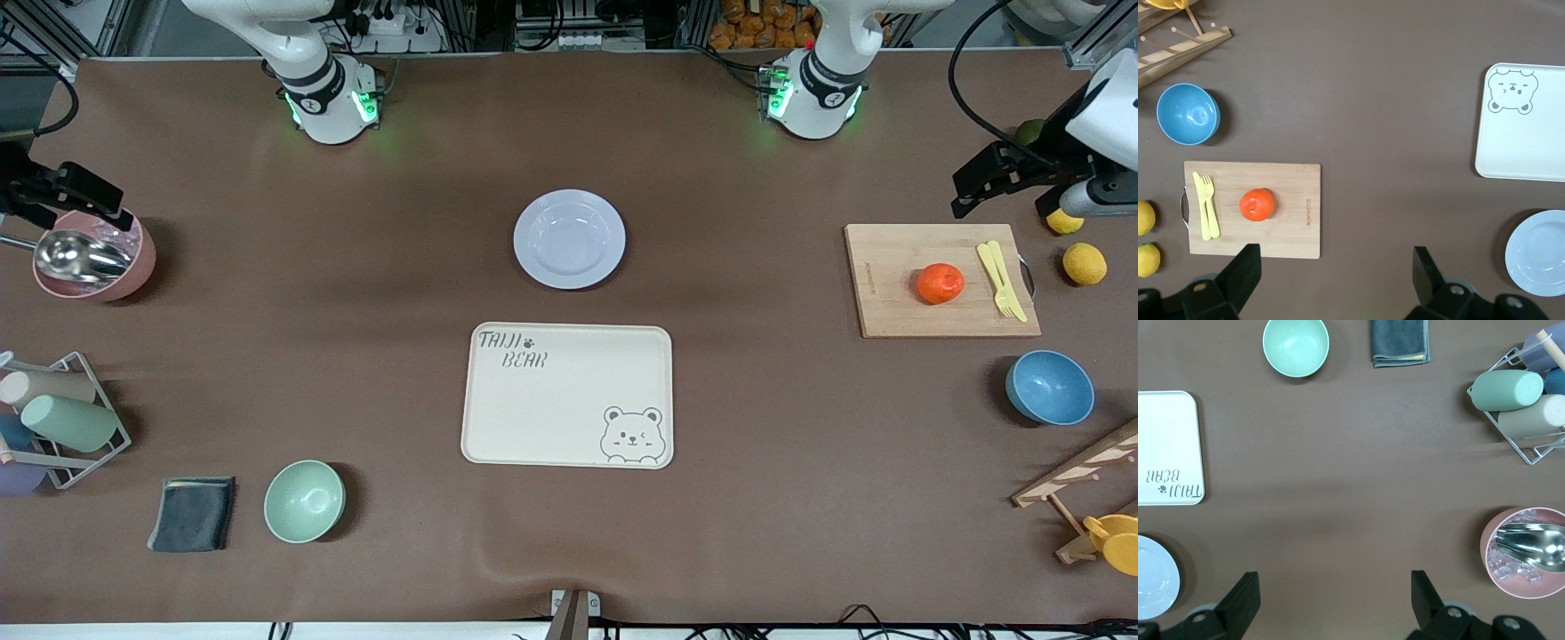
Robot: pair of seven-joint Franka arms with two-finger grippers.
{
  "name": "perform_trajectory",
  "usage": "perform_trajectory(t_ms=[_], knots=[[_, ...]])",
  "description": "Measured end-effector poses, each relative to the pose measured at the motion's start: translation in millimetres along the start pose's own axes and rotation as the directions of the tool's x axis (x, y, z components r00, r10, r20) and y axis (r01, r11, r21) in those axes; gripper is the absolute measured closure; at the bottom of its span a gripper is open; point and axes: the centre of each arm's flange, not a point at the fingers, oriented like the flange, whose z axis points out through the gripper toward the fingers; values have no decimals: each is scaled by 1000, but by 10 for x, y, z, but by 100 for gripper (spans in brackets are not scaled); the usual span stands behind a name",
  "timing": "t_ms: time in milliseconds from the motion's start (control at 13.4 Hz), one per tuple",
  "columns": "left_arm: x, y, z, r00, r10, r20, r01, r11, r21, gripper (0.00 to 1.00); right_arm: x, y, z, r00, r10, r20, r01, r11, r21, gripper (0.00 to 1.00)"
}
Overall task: Place orange and plate with both arms
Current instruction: 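Move the left gripper down over the orange on the cutting board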
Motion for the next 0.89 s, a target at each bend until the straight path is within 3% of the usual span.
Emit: perform_trajectory(t_ms=[447,745,894], knots=[[39,-145,3,1000,-6,6,5,998,58,0,-10,19,10,1000,4,10,-4,1000,0,0],[57,-309,540,989,-34,143,22,996,84,0,-13,28,14,1000,5,14,-5,1000,1,0],[3,-556,835,984,-69,167,55,995,88,0,-16,26,21,1000,5,18,-5,1000,1,0]])
